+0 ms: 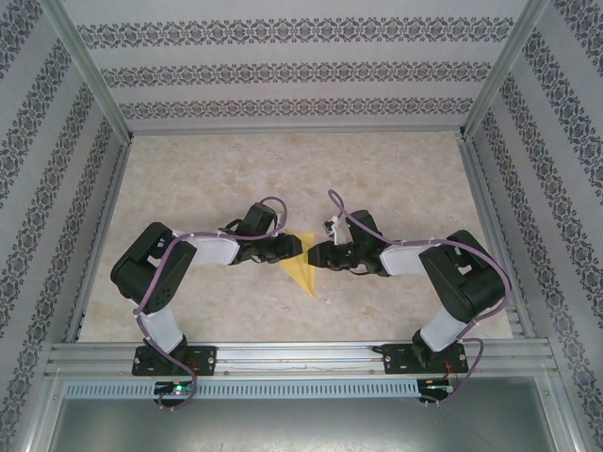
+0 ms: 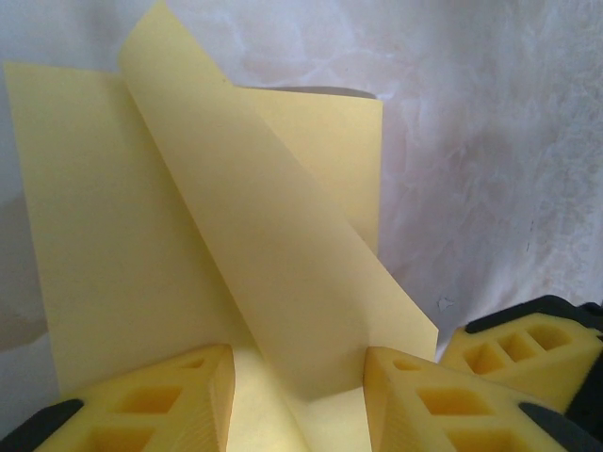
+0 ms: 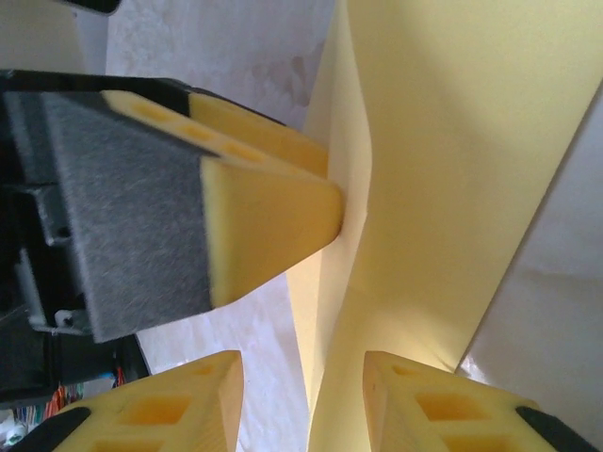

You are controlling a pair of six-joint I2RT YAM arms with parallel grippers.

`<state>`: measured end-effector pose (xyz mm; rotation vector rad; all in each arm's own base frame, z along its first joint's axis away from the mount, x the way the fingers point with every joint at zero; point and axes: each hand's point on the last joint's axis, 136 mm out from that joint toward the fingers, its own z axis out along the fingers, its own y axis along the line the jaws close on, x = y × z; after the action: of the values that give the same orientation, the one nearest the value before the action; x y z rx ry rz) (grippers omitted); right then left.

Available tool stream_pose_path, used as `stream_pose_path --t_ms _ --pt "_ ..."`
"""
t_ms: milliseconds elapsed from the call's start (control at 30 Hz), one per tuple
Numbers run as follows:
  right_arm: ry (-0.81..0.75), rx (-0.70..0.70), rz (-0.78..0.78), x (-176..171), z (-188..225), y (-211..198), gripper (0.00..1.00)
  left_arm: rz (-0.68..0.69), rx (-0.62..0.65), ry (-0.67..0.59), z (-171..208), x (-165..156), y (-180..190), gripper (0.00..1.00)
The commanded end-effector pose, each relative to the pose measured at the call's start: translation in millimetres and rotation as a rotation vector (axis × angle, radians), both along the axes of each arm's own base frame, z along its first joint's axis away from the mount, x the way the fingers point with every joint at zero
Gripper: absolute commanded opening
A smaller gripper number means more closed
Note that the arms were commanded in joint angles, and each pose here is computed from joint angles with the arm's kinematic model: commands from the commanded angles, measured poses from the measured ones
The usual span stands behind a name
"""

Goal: Fold a paper plane with a square sheet of paper (fold left side to right side)
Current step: Fourth fold the wing at the center of the table.

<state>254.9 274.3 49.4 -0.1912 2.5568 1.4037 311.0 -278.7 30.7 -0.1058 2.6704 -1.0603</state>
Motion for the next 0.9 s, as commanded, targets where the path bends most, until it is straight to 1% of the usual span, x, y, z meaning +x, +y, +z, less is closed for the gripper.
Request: stream_pose_path --t_ms 0,100,200,400,467,567,867 --pt "-0.018 0.019 0.008 8 2 7 0.37 0.018 0.072 0.059 -21 -9 9 0.41" --pt "-0.010 0.012 0.013 7 -2 9 0.33 0.018 0.070 0.060 -21 -9 8 0.41" --pt "-0.003 0.002 0.010 7 -6 8 0.27 0.019 0.072 0.063 -22 -10 9 0.41" --pt "0.009 -0.012 0.008 6 -12 6 0.09 0.018 0.074 0.062 -21 -10 9 0.41" --pt "0.012 -0.022 0.006 5 -14 5 0.04 0.016 0.074 0.061 -21 -10 9 0.41" --pt "0.014 -0.040 0.000 6 -17 2 0.02 0.016 0.075 0.062 -21 -11 9 0.41" --pt "0.026 -0.075 -0.009 8 -25 -3 0.02 0.016 0.077 0.061 -21 -11 10 0.41"
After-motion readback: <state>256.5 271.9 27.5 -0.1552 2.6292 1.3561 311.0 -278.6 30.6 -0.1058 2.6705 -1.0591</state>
